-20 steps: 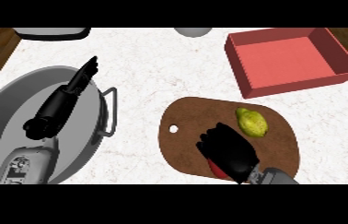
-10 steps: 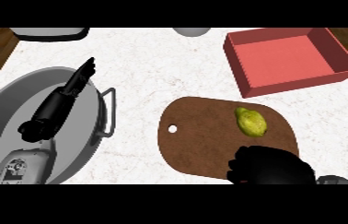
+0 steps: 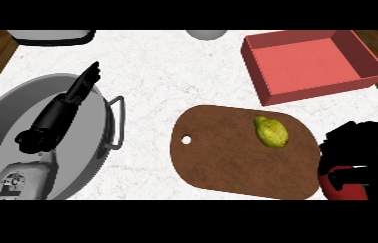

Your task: Pick the tomato from the cutting board and place it in the cardboard box

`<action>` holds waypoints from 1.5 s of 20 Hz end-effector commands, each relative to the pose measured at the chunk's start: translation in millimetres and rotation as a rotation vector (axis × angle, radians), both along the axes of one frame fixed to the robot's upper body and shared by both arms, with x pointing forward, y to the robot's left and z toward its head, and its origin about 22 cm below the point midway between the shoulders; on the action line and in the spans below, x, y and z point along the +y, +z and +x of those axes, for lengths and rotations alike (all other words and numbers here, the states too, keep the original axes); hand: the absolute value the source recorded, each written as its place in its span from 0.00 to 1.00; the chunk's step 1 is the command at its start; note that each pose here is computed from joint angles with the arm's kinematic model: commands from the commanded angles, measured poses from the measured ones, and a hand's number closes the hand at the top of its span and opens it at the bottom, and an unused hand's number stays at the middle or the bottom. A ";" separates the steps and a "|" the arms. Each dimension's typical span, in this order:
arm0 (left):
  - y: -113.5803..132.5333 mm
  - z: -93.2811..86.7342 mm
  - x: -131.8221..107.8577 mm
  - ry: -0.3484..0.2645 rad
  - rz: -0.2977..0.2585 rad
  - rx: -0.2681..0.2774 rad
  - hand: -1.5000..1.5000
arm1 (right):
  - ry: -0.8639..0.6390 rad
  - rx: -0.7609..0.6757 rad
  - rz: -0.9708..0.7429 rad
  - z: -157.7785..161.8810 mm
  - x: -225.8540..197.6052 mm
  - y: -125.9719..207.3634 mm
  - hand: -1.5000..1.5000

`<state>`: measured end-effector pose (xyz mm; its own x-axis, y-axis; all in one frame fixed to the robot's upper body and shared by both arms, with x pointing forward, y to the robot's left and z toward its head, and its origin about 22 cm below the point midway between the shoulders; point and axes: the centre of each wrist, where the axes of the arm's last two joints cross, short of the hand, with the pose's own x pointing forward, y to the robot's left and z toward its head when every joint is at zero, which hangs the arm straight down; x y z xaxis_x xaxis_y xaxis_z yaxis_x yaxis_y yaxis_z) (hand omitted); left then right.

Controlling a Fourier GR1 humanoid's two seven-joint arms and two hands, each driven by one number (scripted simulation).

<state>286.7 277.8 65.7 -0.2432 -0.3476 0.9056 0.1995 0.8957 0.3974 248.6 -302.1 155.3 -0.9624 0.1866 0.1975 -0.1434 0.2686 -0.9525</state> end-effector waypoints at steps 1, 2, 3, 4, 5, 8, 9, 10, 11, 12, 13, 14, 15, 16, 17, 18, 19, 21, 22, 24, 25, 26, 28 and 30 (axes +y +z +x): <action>-0.2 4.9 -1.7 0.011 0.005 -0.010 0.50 | -0.153 0.094 0.167 12.3 -31.4 21.1 1.00; -11.1 2.2 -26.2 -0.019 -0.004 -0.003 0.50 | -0.203 0.136 0.171 18.7 -42.7 25.7 1.00; -2.8 2.4 5.0 -0.007 0.006 0.007 0.50 | -0.245 0.130 0.194 19.6 -43.9 40.2 1.00; 1.2 0.9 -10.8 -0.024 0.017 -0.008 0.50 | -0.287 0.151 0.222 31.7 -33.7 44.2 1.00; 8.9 6.1 -1.8 -0.022 0.005 0.014 0.50 | -0.347 0.150 0.229 37.8 -42.0 40.6 1.00; 2.3 0.9 -8.2 -0.040 0.005 0.005 0.50 | -0.408 0.169 0.257 61.8 -45.7 71.5 1.00; -13.3 5.1 -21.0 -0.037 0.014 -0.008 0.50 | -0.434 0.183 0.263 69.8 -53.1 74.8 1.00; 9.2 12.4 -5.7 -0.063 0.005 -0.033 0.50 | -0.444 0.183 0.258 83.6 -42.1 81.8 1.00; 5.5 11.6 -15.7 -0.059 0.009 -0.011 0.50 | -0.479 0.179 0.246 96.1 -51.1 87.0 1.00; -2.7 5.4 -19.7 -0.066 -0.004 -0.008 0.50 | -0.471 0.196 0.243 102.8 -46.1 67.6 1.00; -3.4 16.8 -25.0 -0.069 0.003 -0.017 0.50 | -0.509 0.192 0.232 116.6 -37.3 75.0 1.00; 1.8 1.0 -18.3 -0.055 0.001 -0.020 0.50 | -0.515 0.159 0.227 116.6 -66.0 77.7 1.00; -1.1 24.8 -19.4 -0.052 0.012 -0.022 0.50 | -0.533 0.087 0.180 125.1 -49.2 77.0 1.00; -1.0 7.6 -18.7 -0.052 -0.001 -0.008 0.50 | -0.551 0.086 0.134 124.3 -60.6 84.5 1.00; -10.9 9.9 -8.2 -0.069 0.018 -0.008 0.50 | -0.554 0.096 0.082 133.2 -63.8 68.7 1.00; -8.2 14.8 -11.8 -0.067 -0.007 -0.014 0.50 | -0.561 0.093 0.041 139.6 -58.7 69.6 1.00; 8.5 11.9 -25.5 -0.081 0.002 -0.028 0.50 | -0.580 0.101 -0.015 141.3 -61.9 80.7 1.00; -1.0 16.0 -38.3 -0.084 -0.011 -0.018 0.50 | -0.608 0.187 -0.154 144.4 -67.0 70.7 1.00; -1.2 10.9 -38.0 -0.107 -0.005 -0.022 0.50 | -0.618 0.206 -0.195 148.6 -68.9 66.9 1.00; 7.2 18.4 -17.6 -0.082 0.013 -0.029 0.50 | -0.590 0.228 -0.241 151.8 -82.0 65.7 1.00; -0.6 11.3 -32.4 -0.099 -0.006 -0.029 0.50 | -0.593 0.231 -0.253 152.6 -89.9 45.3 1.00; 1.8 18.6 -28.3 -0.093 -0.006 -0.023 0.50 | -0.595 0.242 -0.259 156.9 -93.7 58.3 1.00; 15.9 34.5 -46.8 -0.106 -0.003 -0.029 0.50 | -0.584 0.235 -0.348 168.9 -71.9 47.9 1.00; 14.8 27.1 -41.9 -0.104 0.010 -0.050 0.50 | -0.600 0.211 -0.421 172.6 -74.7 44.3 1.00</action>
<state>308.7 243.6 72.8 -0.3035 -0.3247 0.8958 0.2690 0.8727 0.4074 410.7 -379.1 206.7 -0.6136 0.7591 0.2176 -0.2300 0.0918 -0.9688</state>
